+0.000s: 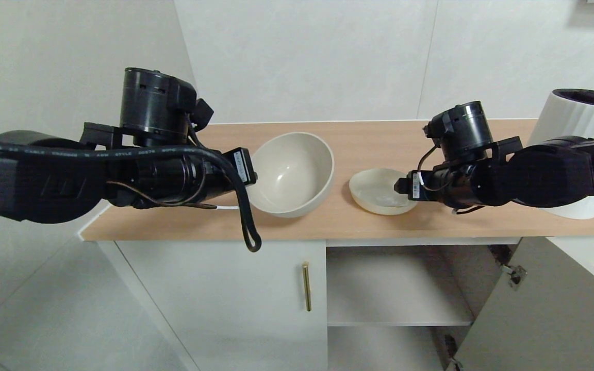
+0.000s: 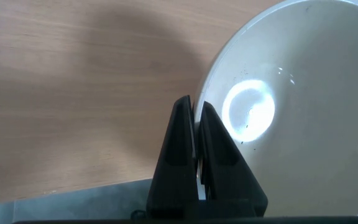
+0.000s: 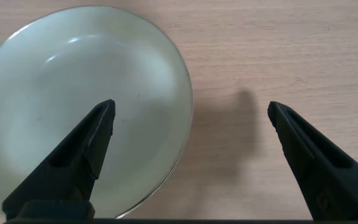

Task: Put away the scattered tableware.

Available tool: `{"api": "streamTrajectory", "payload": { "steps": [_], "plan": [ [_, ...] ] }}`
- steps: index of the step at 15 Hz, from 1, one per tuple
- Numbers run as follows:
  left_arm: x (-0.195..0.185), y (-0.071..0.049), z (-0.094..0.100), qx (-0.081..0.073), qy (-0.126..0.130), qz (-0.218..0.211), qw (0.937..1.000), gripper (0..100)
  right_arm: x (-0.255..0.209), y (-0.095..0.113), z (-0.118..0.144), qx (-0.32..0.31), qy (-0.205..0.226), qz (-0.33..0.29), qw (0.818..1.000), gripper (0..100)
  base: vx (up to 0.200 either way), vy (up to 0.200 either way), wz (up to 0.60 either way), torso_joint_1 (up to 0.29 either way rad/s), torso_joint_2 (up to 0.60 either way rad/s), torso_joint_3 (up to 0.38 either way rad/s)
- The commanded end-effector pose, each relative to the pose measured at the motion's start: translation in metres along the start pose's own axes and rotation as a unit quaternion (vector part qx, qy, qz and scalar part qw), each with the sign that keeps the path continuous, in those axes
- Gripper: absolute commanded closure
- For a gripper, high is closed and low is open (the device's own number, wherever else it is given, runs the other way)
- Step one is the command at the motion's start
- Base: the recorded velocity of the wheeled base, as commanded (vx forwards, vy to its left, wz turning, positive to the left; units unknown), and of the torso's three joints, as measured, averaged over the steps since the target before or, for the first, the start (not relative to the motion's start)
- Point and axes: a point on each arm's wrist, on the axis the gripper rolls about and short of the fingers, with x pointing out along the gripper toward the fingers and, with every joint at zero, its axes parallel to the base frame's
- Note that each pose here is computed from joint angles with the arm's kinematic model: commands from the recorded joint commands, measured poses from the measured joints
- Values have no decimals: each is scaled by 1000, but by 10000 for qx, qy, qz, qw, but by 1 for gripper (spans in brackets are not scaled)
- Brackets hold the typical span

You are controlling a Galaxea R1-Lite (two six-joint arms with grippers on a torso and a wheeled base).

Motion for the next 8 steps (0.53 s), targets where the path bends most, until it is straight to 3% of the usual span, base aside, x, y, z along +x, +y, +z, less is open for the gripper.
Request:
{"api": "streamTrajectory", "payload": {
  "steps": [1, 3, 4, 8],
  "plan": [
    [-2, 0, 2, -8, -36, -4, 10000, 100, 4, 1, -2, -11, 37, -15, 10000, 0, 0, 0, 0, 0, 0, 0],
    [-2, 0, 1, -4, -26, -7, 10000, 100, 3, 0, -2, -8, 33, -5, 10000, 0, 0, 0, 0, 0, 0, 0],
    [-2, 0, 1, -4, -26, -7, 10000, 100, 3, 1, -1, -5, 28, 4, 10000, 100, 0, 0, 0, 0, 0, 0],
    [-5, 0, 2, -9, -56, -15, 10000, 100, 1, 1, 0, 19, 9, 41, 10000, 100, 0, 0, 0, 0, 0, 0]
  ]
}}
